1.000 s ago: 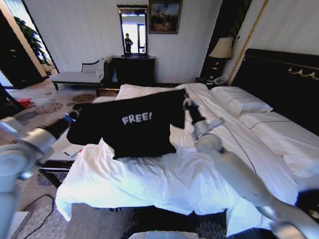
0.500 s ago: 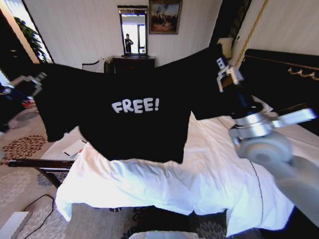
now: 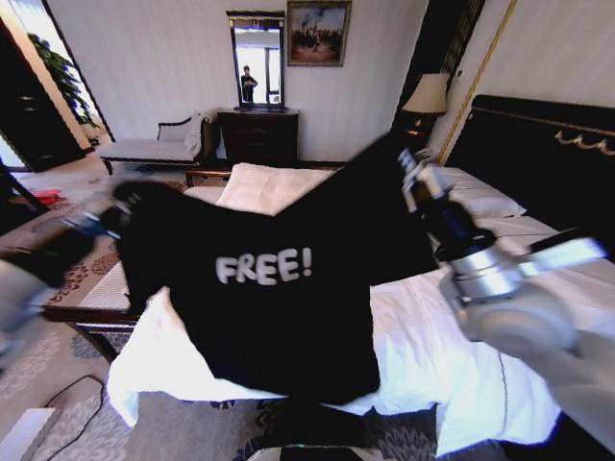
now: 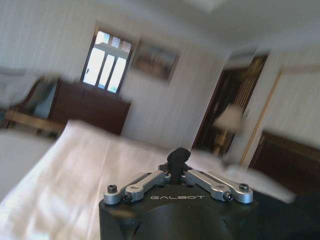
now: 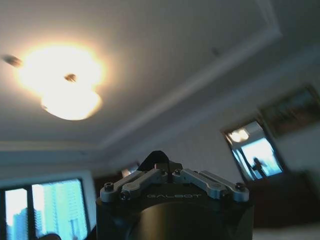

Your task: Fold the clothes on the bed.

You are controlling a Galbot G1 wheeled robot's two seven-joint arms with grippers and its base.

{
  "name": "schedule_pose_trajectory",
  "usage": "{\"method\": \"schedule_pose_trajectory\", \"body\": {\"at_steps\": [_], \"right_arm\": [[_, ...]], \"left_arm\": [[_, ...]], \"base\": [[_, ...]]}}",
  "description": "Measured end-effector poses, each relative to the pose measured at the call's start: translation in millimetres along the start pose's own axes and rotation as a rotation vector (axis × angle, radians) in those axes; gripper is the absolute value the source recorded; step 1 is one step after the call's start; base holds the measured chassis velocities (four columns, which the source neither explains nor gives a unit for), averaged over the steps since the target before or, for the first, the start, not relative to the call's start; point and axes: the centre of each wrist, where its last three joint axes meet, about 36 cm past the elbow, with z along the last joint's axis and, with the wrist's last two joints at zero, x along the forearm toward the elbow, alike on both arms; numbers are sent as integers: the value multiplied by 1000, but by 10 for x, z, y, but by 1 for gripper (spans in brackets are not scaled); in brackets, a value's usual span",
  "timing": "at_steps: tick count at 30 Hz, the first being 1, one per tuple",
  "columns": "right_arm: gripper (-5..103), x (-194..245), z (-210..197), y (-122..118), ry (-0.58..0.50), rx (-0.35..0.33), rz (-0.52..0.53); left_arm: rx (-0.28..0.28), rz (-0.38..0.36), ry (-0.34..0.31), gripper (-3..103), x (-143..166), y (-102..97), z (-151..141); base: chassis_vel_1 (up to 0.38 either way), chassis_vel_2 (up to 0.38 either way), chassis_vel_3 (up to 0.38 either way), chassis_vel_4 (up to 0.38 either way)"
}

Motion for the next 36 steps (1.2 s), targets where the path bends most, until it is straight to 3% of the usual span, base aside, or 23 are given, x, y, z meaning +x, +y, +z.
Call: {"method": "schedule_pose_trajectory", "body": {"at_steps": [2,3,6,12,14,19,23,28,36], "right_arm": [[0,34,494,-312,90,-31,90],[0,34,494,-312,90,-31,90],[0,43,1145,-615,176,-27,138],[0,-192,1921,-923,242,15,165],[0,-252,2000,-988,248,27,173],[0,-686,2426,-1386,274,97,235],[0,-1038,2753,-1522,290,128,259],[0,-1570,3098,-1476,302,134,285],[0,-1956,3351,-1742,366,265,384]], "left_arm": [[0,-37,98,2,-287,173,262],[0,-37,98,2,-287,173,262],[-11,-98,171,2,-654,484,493],[-1,-170,224,2,-1203,915,778],[7,-180,235,2,-1312,974,851],[41,-259,269,2,-1940,1359,1141],[65,-276,252,2,-2300,1486,1175],[74,-301,256,2,-2670,1577,1289],[85,-373,309,2,-3219,1770,1598]], "base": [[0,0,0,0],[0,0,0,0],[0,0,0,0],[0,0,0,0],[0,0,0,0],[0,0,0,0],[0,0,0,0],[0,0,0,0],[0,0,0,0]]}}
